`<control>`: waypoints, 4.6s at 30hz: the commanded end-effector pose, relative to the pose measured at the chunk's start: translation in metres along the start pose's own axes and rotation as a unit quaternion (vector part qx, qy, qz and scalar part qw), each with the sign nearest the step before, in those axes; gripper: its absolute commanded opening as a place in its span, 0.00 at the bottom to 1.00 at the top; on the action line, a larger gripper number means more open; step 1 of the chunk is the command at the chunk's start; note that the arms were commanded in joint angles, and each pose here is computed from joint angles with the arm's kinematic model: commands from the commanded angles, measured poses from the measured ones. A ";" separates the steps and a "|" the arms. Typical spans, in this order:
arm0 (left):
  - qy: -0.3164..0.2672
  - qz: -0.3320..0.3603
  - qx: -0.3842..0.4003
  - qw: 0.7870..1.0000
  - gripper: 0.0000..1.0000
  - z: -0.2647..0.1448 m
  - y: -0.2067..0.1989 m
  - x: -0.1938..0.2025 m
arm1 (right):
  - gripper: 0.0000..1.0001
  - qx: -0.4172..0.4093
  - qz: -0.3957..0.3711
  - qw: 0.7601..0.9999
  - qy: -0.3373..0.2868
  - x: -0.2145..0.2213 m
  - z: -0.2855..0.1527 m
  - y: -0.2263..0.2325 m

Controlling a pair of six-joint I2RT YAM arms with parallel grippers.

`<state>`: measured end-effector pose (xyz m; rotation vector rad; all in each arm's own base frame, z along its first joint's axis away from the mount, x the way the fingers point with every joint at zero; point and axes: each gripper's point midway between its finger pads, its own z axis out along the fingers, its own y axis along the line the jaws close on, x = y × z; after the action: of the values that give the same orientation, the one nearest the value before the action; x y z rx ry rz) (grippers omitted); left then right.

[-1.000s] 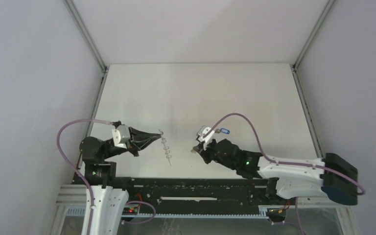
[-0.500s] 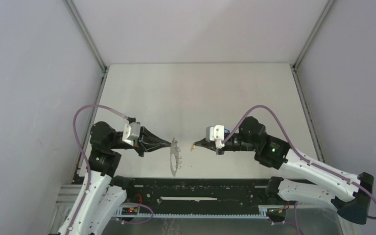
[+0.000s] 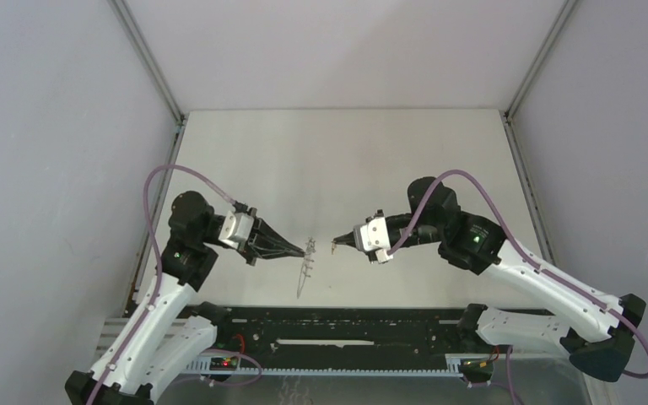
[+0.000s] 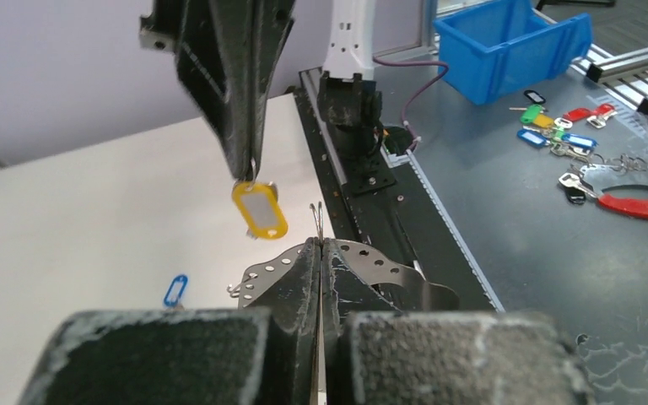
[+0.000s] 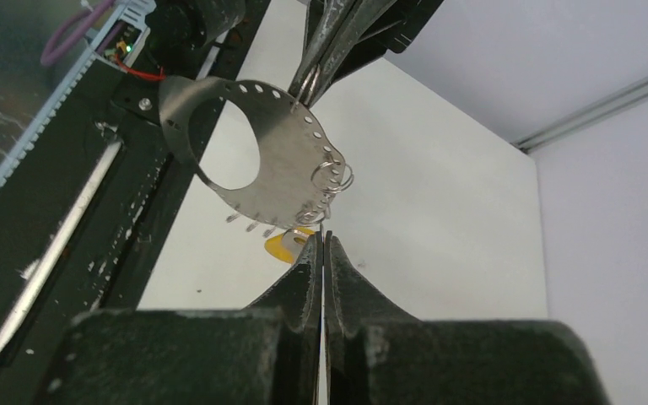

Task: Put the keys on the keyring
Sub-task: Insert the key onto the keyring.

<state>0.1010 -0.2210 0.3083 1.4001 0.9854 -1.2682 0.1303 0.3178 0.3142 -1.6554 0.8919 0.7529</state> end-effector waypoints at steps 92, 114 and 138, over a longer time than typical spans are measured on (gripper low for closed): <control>-0.010 0.134 0.032 0.990 0.00 0.017 0.003 -0.016 | 0.00 -0.022 -0.184 0.982 -0.035 -0.063 0.028 0.008; -0.013 0.145 0.043 0.988 0.00 0.018 -0.001 -0.015 | 0.00 -0.043 -0.153 0.987 -0.006 -0.053 0.043 0.005; -0.011 0.150 0.029 0.988 0.00 0.018 0.004 -0.020 | 0.07 -0.032 -0.092 0.995 0.020 -0.044 0.048 -0.004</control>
<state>0.0978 -0.2369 0.3058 1.5059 0.7973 -1.1756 0.1046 0.3668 0.3326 -1.8115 0.7123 0.6286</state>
